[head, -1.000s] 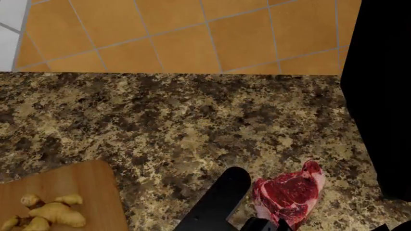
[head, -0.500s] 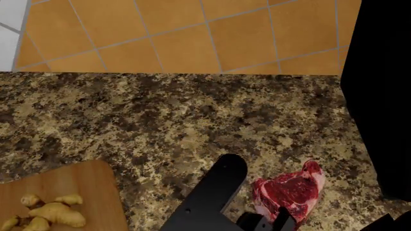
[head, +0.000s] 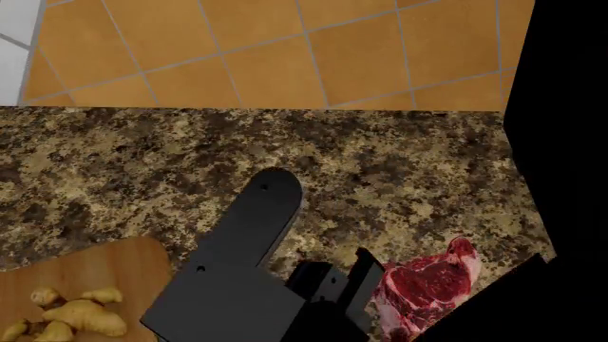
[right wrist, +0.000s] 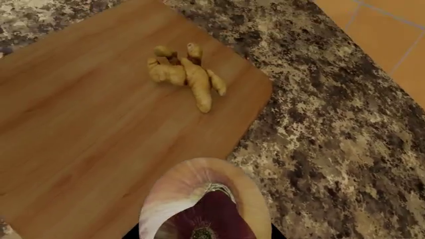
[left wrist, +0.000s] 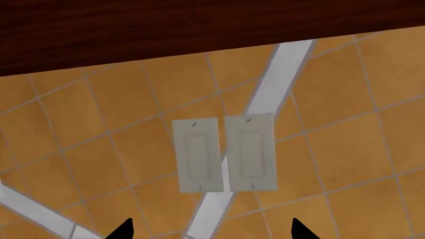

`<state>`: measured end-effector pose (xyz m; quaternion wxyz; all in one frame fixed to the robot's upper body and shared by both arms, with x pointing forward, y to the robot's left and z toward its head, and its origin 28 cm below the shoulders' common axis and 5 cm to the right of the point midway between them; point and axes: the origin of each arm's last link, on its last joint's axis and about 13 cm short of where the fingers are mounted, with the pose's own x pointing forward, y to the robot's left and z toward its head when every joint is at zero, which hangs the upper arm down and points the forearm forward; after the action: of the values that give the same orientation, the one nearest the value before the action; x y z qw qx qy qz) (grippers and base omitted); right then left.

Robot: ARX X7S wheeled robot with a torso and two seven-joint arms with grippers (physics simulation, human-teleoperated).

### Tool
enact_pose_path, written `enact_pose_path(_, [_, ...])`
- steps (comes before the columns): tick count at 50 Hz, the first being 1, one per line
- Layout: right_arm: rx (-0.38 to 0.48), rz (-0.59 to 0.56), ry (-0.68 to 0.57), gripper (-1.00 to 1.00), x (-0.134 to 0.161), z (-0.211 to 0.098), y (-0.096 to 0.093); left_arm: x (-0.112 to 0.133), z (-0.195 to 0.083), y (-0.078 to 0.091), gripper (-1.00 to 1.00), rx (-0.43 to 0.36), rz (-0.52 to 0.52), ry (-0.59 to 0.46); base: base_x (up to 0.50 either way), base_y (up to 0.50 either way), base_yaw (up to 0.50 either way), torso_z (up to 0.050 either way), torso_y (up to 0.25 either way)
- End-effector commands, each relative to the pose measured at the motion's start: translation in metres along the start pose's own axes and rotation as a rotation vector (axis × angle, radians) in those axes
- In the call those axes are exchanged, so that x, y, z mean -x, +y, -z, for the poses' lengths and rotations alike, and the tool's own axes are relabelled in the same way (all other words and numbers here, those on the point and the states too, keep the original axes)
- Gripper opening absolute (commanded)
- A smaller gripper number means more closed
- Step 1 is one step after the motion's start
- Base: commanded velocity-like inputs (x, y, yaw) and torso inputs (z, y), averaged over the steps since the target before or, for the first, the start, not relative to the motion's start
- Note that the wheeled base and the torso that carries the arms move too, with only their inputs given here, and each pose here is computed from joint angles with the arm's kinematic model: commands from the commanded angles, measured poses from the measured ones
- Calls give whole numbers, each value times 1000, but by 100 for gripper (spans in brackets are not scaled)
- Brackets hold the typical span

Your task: Clear the non-vegetable object off the cutting board and place the vegetables onto it.

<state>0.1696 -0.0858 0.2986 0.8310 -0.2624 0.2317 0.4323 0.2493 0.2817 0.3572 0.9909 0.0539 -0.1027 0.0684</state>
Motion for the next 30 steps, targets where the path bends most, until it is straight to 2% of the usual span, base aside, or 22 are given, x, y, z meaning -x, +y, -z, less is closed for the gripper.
enact_pose_path(1, [53,-77,-55,-100,-20,-12,-2,-1,1,-1,100,29,47,-3,0,0,0,0,0])
enact_pose_path(15, [47,-145,-78,-100,-44,-17,-3,0,1,1,100,12,32,-13,0,0,0,0,0])
enact_pose_path(30, [82,-218,-108,-100,-62,-31,-1,-1,-1,3,100,9,24,-16,0,0,0,0,0])
